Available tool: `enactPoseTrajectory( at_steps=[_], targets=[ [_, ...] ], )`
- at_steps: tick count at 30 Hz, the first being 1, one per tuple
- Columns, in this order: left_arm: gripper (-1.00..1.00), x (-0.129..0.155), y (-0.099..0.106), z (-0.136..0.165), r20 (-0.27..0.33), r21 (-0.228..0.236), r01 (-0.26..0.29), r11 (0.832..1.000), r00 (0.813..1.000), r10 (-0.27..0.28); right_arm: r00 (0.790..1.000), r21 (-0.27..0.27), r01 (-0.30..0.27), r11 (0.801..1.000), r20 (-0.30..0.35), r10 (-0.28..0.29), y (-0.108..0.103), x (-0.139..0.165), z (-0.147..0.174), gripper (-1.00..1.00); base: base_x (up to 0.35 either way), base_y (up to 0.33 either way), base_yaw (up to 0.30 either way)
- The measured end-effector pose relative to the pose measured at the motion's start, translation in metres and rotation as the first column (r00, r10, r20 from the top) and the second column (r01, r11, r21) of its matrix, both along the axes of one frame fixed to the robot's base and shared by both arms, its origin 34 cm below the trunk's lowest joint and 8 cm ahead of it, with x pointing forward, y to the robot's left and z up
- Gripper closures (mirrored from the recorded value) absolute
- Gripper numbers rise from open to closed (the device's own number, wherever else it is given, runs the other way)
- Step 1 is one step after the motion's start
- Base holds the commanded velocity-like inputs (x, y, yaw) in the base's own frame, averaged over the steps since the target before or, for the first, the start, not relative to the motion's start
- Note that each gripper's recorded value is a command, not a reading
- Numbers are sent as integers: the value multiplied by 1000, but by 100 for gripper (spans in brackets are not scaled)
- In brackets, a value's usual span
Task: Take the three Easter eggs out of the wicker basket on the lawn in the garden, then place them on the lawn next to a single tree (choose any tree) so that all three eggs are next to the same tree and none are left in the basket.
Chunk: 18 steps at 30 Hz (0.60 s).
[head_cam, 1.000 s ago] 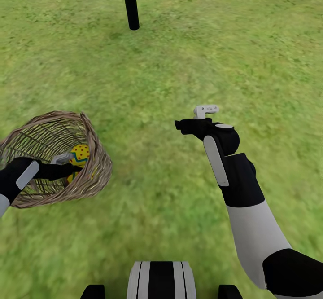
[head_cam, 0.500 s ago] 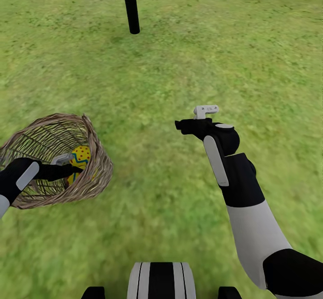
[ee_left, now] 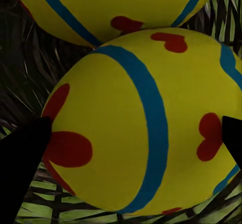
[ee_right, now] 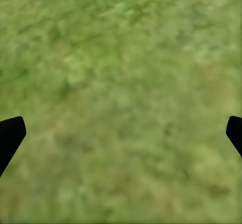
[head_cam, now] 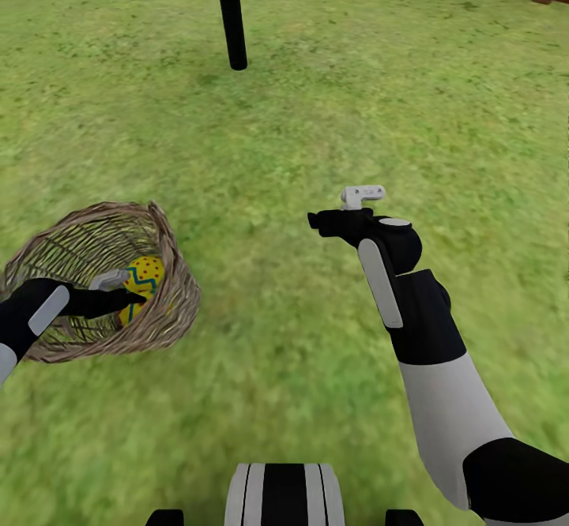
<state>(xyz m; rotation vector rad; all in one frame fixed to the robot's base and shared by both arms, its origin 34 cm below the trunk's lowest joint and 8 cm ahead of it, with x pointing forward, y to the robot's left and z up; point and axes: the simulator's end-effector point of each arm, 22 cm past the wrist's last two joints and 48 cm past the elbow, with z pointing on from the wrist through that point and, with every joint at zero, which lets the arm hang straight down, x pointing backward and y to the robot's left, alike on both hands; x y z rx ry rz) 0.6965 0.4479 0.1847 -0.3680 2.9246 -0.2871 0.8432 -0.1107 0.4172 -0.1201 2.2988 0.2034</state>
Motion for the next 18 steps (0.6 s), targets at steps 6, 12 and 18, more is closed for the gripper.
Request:
enactPoseTrajectory(
  at_steps=[6, 12, 18],
  targets=[
    [100, 5, 0, 10, 16, 2, 1, 1000, 1000, -1, 1000, 0, 0, 1000, 16, 0, 0, 1, 13, -100, 0, 0, 0],
    [100, 9, 0, 21, 32, 2, 1, 1000, 999, -1, 999, -1, 0, 1000, 33, 0, -1, 2, 25, -100, 0, 0, 0],
    [100, 17, 0, 37, 58, 0, 0, 1000, 998, 0, 998, -1, 0, 1000, 57, 0, -1, 3, 45, -100, 0, 0, 0]
  ],
)
